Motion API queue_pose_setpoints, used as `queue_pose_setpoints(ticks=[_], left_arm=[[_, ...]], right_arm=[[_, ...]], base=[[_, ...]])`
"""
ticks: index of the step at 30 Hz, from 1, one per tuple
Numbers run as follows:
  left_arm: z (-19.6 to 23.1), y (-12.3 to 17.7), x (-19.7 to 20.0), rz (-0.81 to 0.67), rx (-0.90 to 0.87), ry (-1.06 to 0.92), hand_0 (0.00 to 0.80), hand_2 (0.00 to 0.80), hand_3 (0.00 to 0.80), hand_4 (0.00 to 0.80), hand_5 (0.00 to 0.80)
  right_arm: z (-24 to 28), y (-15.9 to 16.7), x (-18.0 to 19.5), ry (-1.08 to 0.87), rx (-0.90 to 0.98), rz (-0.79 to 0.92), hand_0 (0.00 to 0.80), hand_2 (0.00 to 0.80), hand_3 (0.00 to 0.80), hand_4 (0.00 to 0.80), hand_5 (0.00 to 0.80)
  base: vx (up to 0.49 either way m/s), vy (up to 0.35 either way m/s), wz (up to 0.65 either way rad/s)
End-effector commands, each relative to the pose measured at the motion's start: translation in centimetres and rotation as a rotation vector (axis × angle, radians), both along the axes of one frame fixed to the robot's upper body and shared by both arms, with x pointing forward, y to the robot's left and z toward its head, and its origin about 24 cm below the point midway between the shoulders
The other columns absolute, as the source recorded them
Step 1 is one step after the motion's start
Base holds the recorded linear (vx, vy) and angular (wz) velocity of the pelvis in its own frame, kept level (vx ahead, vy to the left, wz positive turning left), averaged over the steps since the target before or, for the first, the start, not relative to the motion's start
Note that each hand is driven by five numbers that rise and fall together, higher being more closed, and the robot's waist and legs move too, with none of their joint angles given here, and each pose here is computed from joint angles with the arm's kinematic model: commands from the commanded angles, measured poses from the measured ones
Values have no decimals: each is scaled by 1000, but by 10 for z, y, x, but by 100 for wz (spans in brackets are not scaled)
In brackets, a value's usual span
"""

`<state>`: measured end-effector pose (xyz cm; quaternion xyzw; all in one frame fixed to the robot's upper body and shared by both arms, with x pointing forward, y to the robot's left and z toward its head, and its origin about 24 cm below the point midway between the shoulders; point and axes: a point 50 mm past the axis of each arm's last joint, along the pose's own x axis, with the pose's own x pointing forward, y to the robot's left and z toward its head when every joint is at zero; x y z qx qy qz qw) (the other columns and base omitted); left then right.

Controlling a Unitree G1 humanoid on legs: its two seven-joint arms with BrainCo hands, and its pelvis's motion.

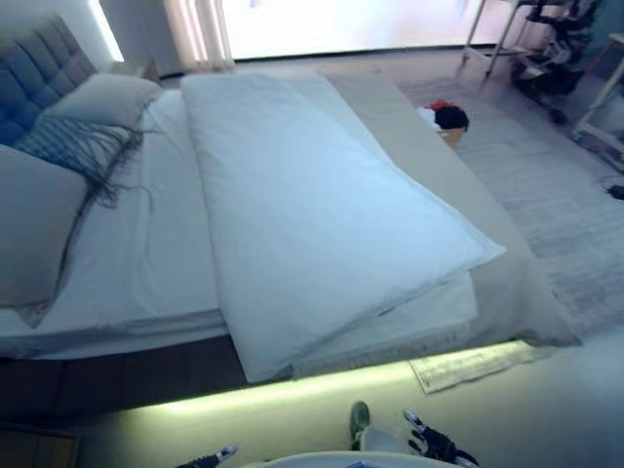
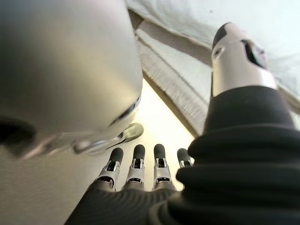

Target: Make the bed neatly

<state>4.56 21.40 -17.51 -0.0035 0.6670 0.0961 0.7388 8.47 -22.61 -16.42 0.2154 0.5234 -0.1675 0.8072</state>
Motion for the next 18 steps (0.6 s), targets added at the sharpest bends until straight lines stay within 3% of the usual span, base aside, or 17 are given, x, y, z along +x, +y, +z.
queue_pose_setpoints(ticks=[1,10,14,18], left_arm=[[3,15,6,0,45,-4,0,0,0,0,0],[2,7,3,-30,23,4,0,0,0,0,0],[2,5,13,-68,11,-20,0,0,0,0,0],[8,21,28,-88,67,-52,0,0,0,0,0]], right_arm=[[5,7,26,-89,8,33,0,0,0,0,0],[11,7,43,-123,15,123,0,0,0,0,0],[13,8,54,-135,18,90,0,0,0,0,0],[20,6,71,-200,39,-60,0,0,0,0,0]], base=[[263,-86,22],[144,-30,7],[75,178,-21],[52,38,-34]])
